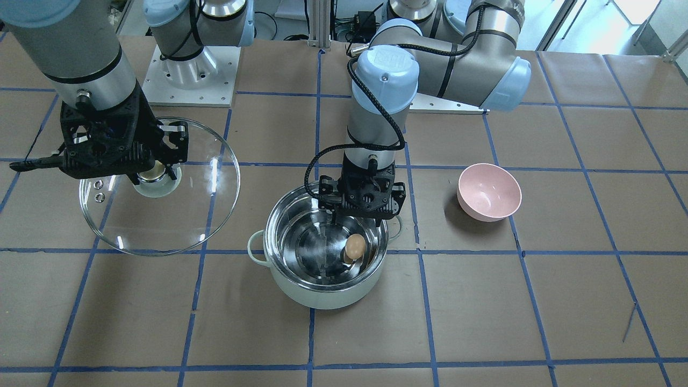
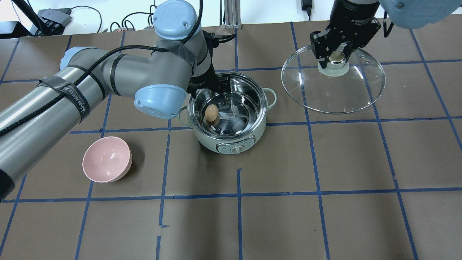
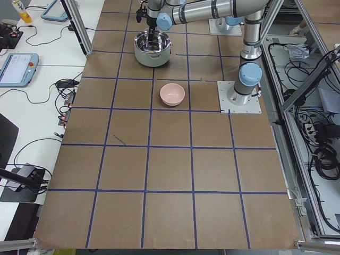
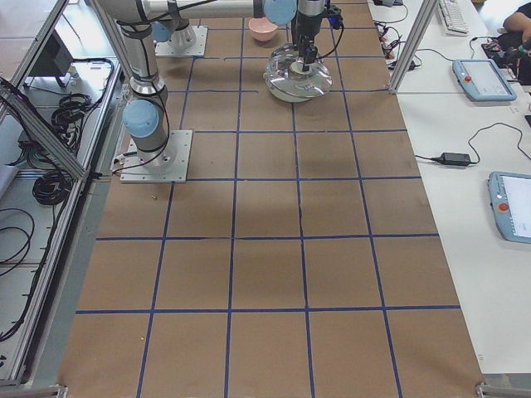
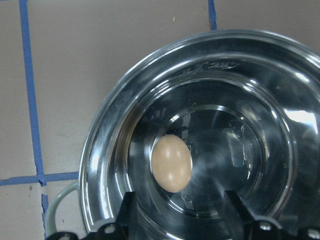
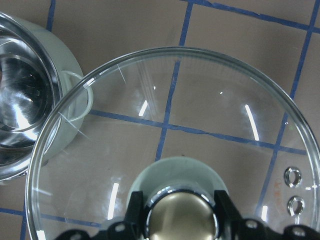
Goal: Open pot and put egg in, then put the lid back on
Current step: 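Lower the egg into the pot and open the left gripper, then withdraw the left gripper from the pot toward its rest pose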
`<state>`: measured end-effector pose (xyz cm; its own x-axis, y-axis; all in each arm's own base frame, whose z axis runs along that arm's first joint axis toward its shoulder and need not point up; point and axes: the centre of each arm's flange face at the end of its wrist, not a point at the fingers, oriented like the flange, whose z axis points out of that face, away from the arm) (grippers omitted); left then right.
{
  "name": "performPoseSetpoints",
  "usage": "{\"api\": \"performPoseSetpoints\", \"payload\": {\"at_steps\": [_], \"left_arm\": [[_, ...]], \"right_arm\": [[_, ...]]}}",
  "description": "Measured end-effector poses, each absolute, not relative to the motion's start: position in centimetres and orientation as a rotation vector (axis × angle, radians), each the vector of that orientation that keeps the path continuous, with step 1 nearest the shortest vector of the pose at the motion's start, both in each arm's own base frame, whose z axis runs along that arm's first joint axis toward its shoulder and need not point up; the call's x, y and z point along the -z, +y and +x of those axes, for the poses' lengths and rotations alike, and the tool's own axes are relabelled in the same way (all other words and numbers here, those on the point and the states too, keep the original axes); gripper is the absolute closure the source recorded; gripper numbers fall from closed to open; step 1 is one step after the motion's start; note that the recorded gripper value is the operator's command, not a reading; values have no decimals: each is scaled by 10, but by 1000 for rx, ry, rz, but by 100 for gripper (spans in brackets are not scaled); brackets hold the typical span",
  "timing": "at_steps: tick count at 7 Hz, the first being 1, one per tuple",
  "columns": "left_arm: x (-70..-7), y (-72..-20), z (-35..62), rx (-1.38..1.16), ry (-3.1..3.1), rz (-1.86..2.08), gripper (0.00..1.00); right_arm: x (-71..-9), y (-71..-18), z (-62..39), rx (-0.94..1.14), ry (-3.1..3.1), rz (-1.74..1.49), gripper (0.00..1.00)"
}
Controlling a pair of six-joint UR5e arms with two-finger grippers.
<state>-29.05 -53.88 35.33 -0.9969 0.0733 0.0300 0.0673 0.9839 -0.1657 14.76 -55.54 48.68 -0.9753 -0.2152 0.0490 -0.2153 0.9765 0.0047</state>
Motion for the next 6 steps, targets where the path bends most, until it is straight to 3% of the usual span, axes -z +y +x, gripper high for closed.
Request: {"api": "performPoseSetpoints", "payload": {"at_steps": [6], "left_arm": [[-469,-490,-172,-153,-3144,-15,0]], "right_arm": [[-478,-567,163,-43,-3083,322,96]]}}
